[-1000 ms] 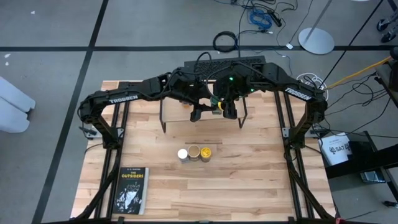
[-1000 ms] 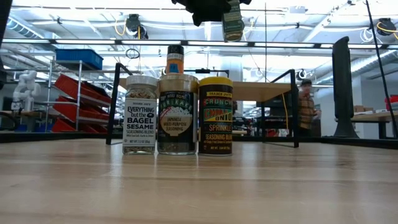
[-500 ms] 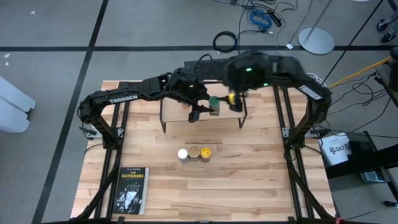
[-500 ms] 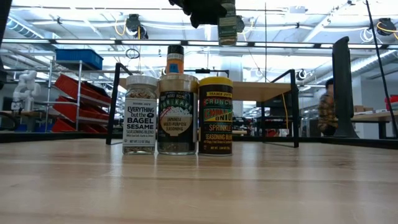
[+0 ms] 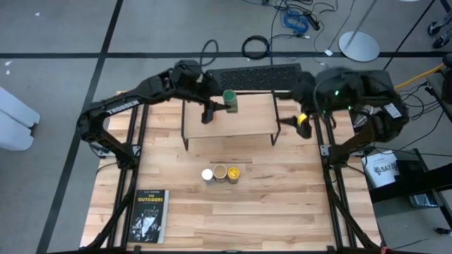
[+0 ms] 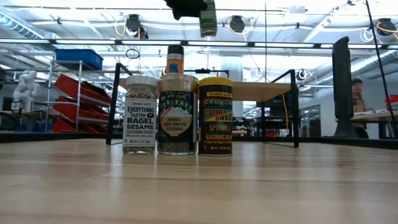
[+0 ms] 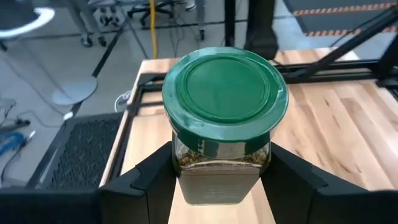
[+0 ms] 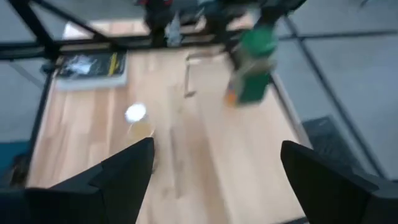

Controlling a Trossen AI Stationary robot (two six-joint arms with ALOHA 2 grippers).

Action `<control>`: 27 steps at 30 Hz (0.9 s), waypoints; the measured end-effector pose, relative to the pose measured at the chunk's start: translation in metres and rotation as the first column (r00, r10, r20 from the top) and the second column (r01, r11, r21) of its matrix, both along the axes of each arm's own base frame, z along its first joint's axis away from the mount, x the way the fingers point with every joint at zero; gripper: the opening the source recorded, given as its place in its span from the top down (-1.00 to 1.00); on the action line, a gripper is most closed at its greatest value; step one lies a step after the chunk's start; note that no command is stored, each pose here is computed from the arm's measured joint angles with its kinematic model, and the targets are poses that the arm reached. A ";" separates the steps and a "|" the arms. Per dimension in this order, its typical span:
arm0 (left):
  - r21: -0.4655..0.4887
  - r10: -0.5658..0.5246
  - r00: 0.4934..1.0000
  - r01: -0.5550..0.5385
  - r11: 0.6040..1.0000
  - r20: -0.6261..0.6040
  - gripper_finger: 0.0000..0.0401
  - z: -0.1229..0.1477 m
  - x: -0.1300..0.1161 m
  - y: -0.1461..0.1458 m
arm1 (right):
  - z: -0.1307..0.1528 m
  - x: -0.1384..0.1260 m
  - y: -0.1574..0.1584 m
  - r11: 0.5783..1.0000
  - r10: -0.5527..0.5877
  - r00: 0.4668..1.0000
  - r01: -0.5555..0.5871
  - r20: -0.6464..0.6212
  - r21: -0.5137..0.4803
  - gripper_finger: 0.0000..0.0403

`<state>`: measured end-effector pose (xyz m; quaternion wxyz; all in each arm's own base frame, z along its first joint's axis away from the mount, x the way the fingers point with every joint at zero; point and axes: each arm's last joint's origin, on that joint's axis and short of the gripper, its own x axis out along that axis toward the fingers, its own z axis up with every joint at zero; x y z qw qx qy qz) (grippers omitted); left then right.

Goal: Shelf spices
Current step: Put the green seasoning bottle on the shelf

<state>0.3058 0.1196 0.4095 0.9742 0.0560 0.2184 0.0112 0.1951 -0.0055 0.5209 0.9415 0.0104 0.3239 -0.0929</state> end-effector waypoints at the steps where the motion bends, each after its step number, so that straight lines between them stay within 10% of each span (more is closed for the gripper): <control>1: -0.007 0.010 1.000 -0.010 1.000 -0.005 -0.01 -0.001 -0.001 0.002 | -0.005 0.000 0.004 1.000 0.005 1.000 -0.004 -0.024 0.017 -0.67; 8: -0.027 0.026 0.998 -0.028 0.999 -0.056 -0.01 -0.015 -0.002 0.008 | -0.051 0.005 0.026 0.999 -0.028 0.987 0.030 -0.157 0.011 -0.67; 27: 0.042 0.044 0.995 -0.040 0.998 -0.086 -0.02 -0.042 0.003 0.025 | -0.129 0.024 0.053 0.998 0.060 0.998 -0.059 -0.037 0.037 -0.67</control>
